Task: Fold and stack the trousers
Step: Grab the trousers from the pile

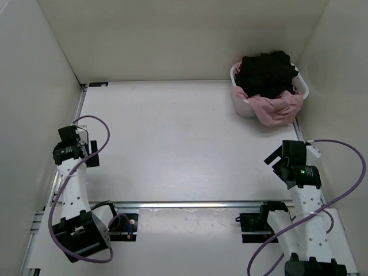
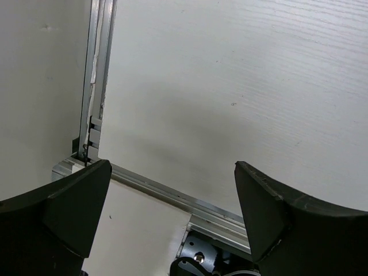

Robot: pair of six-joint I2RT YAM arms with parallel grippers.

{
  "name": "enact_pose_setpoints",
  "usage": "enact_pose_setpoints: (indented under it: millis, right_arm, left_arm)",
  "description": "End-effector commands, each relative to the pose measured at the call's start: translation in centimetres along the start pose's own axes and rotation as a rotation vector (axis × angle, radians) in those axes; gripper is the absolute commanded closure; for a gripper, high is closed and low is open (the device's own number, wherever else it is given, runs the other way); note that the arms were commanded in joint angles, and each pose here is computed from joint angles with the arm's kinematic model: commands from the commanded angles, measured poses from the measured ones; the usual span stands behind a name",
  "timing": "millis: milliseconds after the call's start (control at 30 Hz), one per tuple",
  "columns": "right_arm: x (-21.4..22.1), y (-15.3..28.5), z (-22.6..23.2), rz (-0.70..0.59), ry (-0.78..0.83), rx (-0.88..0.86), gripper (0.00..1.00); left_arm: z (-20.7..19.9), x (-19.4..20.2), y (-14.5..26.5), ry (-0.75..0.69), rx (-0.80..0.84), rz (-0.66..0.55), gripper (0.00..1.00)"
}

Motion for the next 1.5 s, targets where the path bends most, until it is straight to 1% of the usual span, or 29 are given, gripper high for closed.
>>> enact_pose_setpoints:
  millis: [0,33,67,133,200,233,267,300,333,367,400,433,467,500,533,567,767,867,967,1000,1067,1100,1200,1233,1300,1367,1400,1433,1467]
  right_arm:
    - [-2.3,-0.4,0.8,-0.083,0.006,0.003,0.01]
    - [-2.8,-0.2,1.4,-0.09,0.089,-0.032,0.01]
    - [-3.6,0.6,3.1,-0.087,0.123,-0.133,0.01]
    - [-6.2,1.2,5.8,-0.15,0.155,-0.234,0.01]
    - [-10.9,2.7,9.0,-0.265,0.16,-0.309,0.01]
    - [-12.5,3.1,10.3,-0.295,0.169,-0.337,0.01]
    - [-13.8,1.6,11.9,-0.277,0.214,-0.318,0.01]
    - [-17.5,3.7,14.0,-0.351,0.207,-0.365,0.01]
    - [-19.3,3.6,15.4,-0.364,0.222,-0.367,0.01]
    - [-19.6,0.0,17.7,-0.277,0.279,-0.337,0.01]
    - [-23.6,2.5,20.3,-0.352,0.307,-0.403,0.01]
    - [-24.1,1.5,21.4,-0.299,0.343,-0.392,0.01]
    - [-23.6,-3.6,23.6,-0.195,0.385,-0.355,0.01]
    - [-24.5,-4.6,24.8,-0.179,0.39,-0.348,0.01]
    - [-27.8,-2.9,26.7,-0.26,0.367,-0.385,0.01]
    - [-26.7,-7.5,27.9,-0.187,0.388,-0.351,0.01]
    - [-28.0,-15.2,31.7,-0.276,0.318,-0.412,0.01]
    - [-27.6,-17.6,32.5,-0.261,0.31,-0.408,0.01]
    - [-27.2,-18.1,32.7,-0.24,0.294,-0.414,0.26]
    - [-27.4,-17.9,32.8,-0.255,0.29,-0.421,0.57]
    - [-27.8,-16.4,32.2,-0.269,0.276,-0.417,0.91]
    - [-28.2,-15.7,32.0,-0.282,0.271,-0.412,1.0]
    - [-29.4,-9.4,32.5,-0.344,0.261,-0.493,1.0]
    - [-31.1,-4.5,32.5,-0.431,0.252,-0.546,1.0]
    - [-30.5,1.6,34.1,-0.509,0.309,-0.641,1.0]
    - [-30.1,13.3,34.6,-0.659,0.348,-0.824,1.0]
    - [-29.0,16.4,35.1,-0.682,0.378,-0.9,1.0]
    - [-26.5,21.6,36.6,-0.712,0.438,-1.052,1.0]
    - [-25.7,26.1,36.0,-0.769,0.445,-1.151,1.0]
  left_arm:
    - [0.9,-1.5,0.5,0.069,-0.048,-0.031,0.0]
    - [1.1,-1.7,0.7,0.084,-0.06,-0.037,0.0]
    - [1.4,-1.7,0.7,0.084,-0.076,-0.034,0.0]
    - [1.8,-2.4,1.2,0.099,-0.09,-0.057,0.0]
    - [2.2,-3.6,1.8,0.106,-0.096,-0.086,0.0]
    - [2.4,-4.1,2.2,0.101,-0.1,-0.104,0.0]
    - [2.5,-4.7,2.6,0.093,-0.091,-0.124,0.0]
    - [2.5,-5.9,3.4,0.099,-0.072,-0.165,0.0]
    - [2.4,-6.5,3.6,0.088,-0.054,-0.177,0.0]
    - [2.4,-7.1,4.0,0.089,-0.039,-0.201,0.0]
    - [2.0,-8.4,4.4,0.087,0.005,-0.228,0.0]
    - [1.8,-9.0,4.6,0.085,0.032,-0.244,0.0]
    - [1.5,-9.6,4.8,0.083,0.056,-0.26,0.0]
    - [1.1,-10.3,5.0,0.078,0.099,-0.279,0.0]
    - [1.0,-11.2,5.2,0.076,0.118,-0.293,0.0]
    - [0.8,-11.5,5.3,0.074,0.137,-0.298,0.0]
    - [-0.1,-12.2,3.2,0.075,0.184,-0.267,0.0]
    - [-0.2,-12.2,1.8,0.074,0.183,-0.229,0.0]
    - [-0.3,-12.0,0.9,0.072,0.179,-0.198,0.0]
    - [-0.3,-12.0,0.5,0.072,0.182,-0.186,0.0]
    - [-0.3,-12.0,0.5,0.072,0.182,-0.186,0.0]
    - [-0.4,-11.9,0.2,0.071,0.184,-0.177,0.0]
    - [-0.2,-12.1,1.1,0.073,0.178,-0.205,0.0]
    - [-0.1,-12.1,1.4,0.065,0.175,-0.215,0.0]
    - [-0.1,-11.8,1.6,0.065,0.173,-0.221,0.0]
    - [0.1,-12.0,2.6,0.067,0.166,-0.252,0.0]
    - [0.2,-12.0,2.9,0.068,0.164,-0.261,0.0]
    - [0.3,-12.0,2.8,0.069,0.152,-0.259,0.0]
    - [0.2,-12.1,3.3,0.064,0.155,-0.274,0.0]
Point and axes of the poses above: each gripper's point midway between its finger pads, its own y axis back along the fingers, its own z axis along the line the jaws close on, x = y × z, the point moved 3 cm from there along y, back along the fingers, and after that the axes turned 2 degrees about y, right-handed, at the moved point
